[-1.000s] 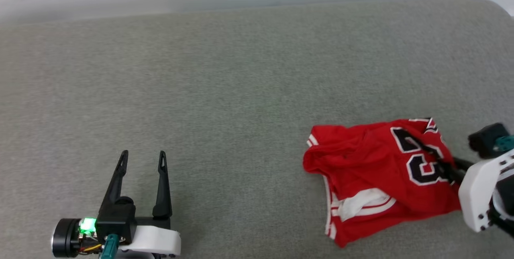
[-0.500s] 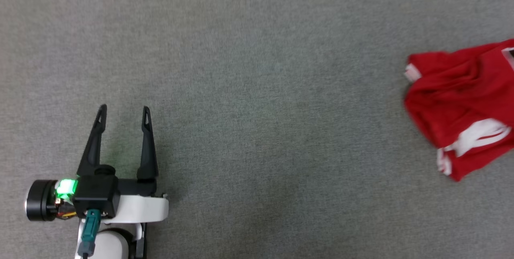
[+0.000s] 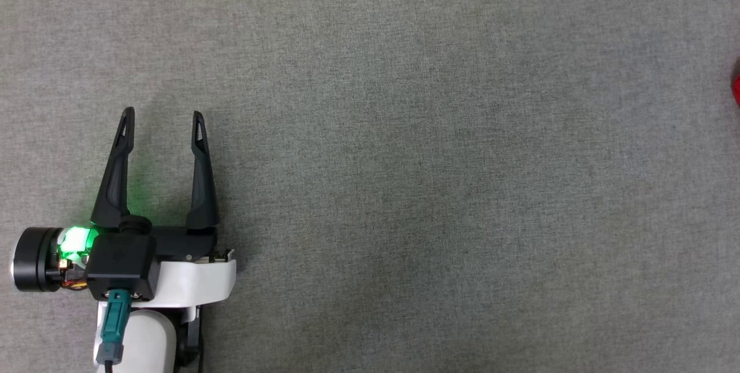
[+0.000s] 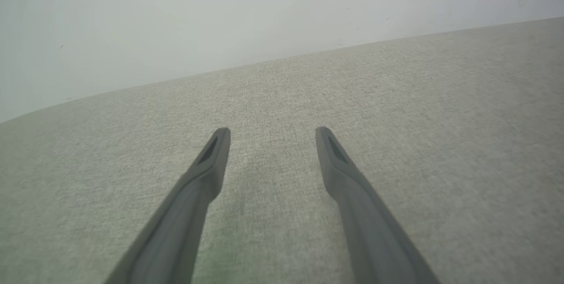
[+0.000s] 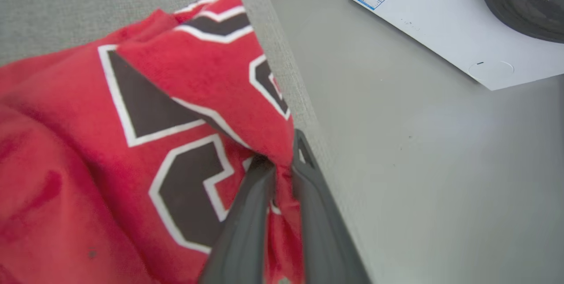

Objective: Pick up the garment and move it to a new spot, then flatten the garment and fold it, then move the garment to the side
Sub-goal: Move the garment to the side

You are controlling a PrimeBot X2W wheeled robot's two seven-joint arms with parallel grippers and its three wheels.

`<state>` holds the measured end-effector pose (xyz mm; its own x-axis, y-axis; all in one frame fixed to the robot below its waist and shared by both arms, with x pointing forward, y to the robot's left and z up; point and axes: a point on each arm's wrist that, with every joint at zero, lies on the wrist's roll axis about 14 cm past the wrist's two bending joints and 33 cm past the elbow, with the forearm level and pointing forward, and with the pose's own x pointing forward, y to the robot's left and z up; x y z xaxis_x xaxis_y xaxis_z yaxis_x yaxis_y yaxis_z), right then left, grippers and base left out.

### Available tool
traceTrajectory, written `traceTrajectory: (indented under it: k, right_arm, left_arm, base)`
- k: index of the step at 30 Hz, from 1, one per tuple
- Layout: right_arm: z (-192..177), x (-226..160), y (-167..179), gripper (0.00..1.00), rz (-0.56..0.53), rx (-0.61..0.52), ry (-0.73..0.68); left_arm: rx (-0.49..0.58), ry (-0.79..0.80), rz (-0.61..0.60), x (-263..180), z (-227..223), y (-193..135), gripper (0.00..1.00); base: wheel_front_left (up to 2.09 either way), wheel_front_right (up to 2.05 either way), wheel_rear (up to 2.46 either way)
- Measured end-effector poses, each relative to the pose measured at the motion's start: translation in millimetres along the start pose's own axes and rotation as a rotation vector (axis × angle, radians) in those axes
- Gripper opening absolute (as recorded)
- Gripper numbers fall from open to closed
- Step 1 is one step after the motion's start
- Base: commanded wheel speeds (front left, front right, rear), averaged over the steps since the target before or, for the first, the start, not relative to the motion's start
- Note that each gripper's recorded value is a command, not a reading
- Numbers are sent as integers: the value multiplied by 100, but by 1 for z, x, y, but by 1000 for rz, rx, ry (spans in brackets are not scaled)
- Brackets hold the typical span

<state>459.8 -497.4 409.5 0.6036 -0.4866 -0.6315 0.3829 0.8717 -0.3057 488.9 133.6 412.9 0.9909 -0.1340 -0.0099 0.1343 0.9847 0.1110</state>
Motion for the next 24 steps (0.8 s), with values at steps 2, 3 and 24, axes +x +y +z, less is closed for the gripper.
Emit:
traceTrajectory:
  k: [2, 3, 24]
  right_arm:
    - [-4, 0, 0, 58, -4, 12, 15]
    - [-4, 0, -1, 100, -8, 15, 12]
    - [134, -175, 89, 100, 288, 3, -878]
  left_arm:
    - [1, -4, 0, 0, 2, 0, 100]
    - [2, -6, 1, -1, 4, 0, 100]
    - [-8, -79, 116, -69, 74, 26, 100]
  base:
    - [0, 0, 0]
    - [0, 0, 0]
    - [0, 0, 0]
